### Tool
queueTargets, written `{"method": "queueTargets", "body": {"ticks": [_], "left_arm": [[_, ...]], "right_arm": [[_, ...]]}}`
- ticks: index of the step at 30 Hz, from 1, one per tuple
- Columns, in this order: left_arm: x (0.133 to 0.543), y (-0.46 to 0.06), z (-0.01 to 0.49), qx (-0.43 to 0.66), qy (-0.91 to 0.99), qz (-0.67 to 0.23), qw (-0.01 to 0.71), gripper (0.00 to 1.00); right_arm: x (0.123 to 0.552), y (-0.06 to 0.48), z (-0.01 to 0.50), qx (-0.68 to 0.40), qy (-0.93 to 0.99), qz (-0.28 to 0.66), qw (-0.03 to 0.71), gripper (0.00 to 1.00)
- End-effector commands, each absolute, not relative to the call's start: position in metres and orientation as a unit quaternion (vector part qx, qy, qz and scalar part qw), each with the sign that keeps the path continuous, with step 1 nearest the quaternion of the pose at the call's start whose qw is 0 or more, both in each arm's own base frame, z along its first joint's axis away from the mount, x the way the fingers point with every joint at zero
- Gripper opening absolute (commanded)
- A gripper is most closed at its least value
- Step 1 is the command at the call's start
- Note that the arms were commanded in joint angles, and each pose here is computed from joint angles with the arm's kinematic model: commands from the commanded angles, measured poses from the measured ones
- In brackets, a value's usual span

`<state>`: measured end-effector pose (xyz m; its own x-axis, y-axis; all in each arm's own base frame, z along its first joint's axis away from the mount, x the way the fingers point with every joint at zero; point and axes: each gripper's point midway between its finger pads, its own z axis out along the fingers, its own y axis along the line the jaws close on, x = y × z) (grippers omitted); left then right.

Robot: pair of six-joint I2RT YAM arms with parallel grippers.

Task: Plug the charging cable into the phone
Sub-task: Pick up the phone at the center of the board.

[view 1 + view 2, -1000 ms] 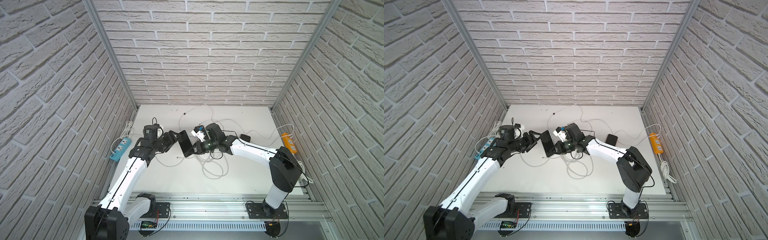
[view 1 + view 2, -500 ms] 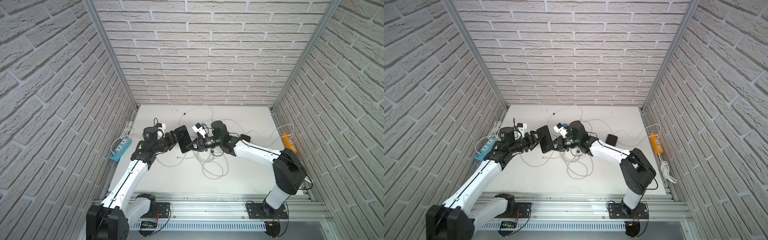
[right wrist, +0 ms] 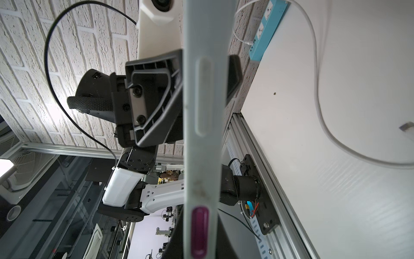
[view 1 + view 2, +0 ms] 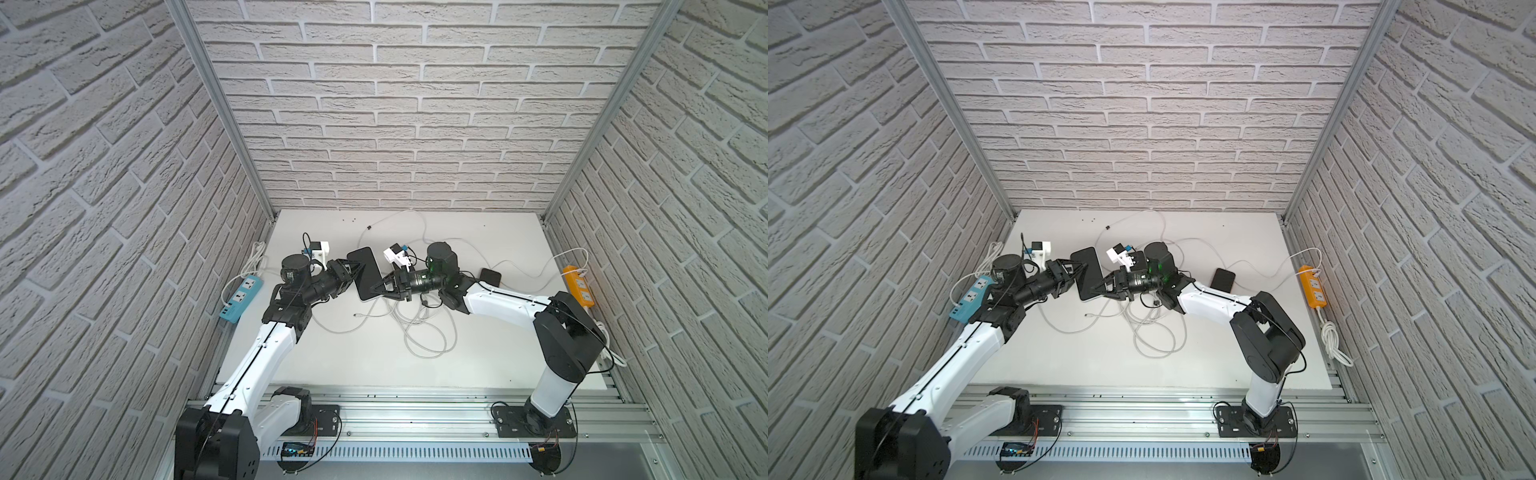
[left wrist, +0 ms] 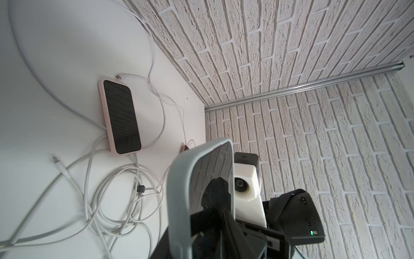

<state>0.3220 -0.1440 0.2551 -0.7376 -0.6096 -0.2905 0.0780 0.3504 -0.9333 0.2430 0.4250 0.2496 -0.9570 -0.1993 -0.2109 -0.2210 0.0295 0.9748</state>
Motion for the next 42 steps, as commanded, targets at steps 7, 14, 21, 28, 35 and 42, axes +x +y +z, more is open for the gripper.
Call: {"method": "queueTargets", "body": {"ticks": [7, 14, 21, 28, 35, 42], "left_arm": [[0.314, -0.171, 0.276, -0.109, 0.733, -0.602, 0.298, 0.32], [0.311, -0.172, 0.271, -0.105, 0.746, -0.590, 0.289, 0.24], [0.313, -0.161, 0.271, -0.116, 0.759, -0.568, 0.296, 0.00], [0.315, -0.115, 0.248, -0.210, 0.811, -0.464, 0.289, 0.00], [0.293, -0.043, 0.206, -0.350, 0.841, -0.313, 0.269, 0.00], [0.271, -0.010, 0.172, -0.419, 0.824, -0.279, 0.260, 0.00]], "right_arm": [[0.229, 0.433, 0.268, -0.199, 0.670, 0.715, -0.004, 0.03], [0.230, 0.432, 0.262, -0.200, 0.674, 0.711, -0.011, 0.03], [0.239, 0.423, 0.246, -0.196, 0.704, 0.683, -0.004, 0.16], [0.250, 0.387, 0.222, -0.275, 0.785, 0.548, 0.086, 0.62], [0.234, 0.384, 0.173, -0.416, 0.804, 0.402, 0.136, 0.49], [0.226, 0.438, 0.129, -0.538, 0.785, 0.272, 0.143, 0.43]]}}
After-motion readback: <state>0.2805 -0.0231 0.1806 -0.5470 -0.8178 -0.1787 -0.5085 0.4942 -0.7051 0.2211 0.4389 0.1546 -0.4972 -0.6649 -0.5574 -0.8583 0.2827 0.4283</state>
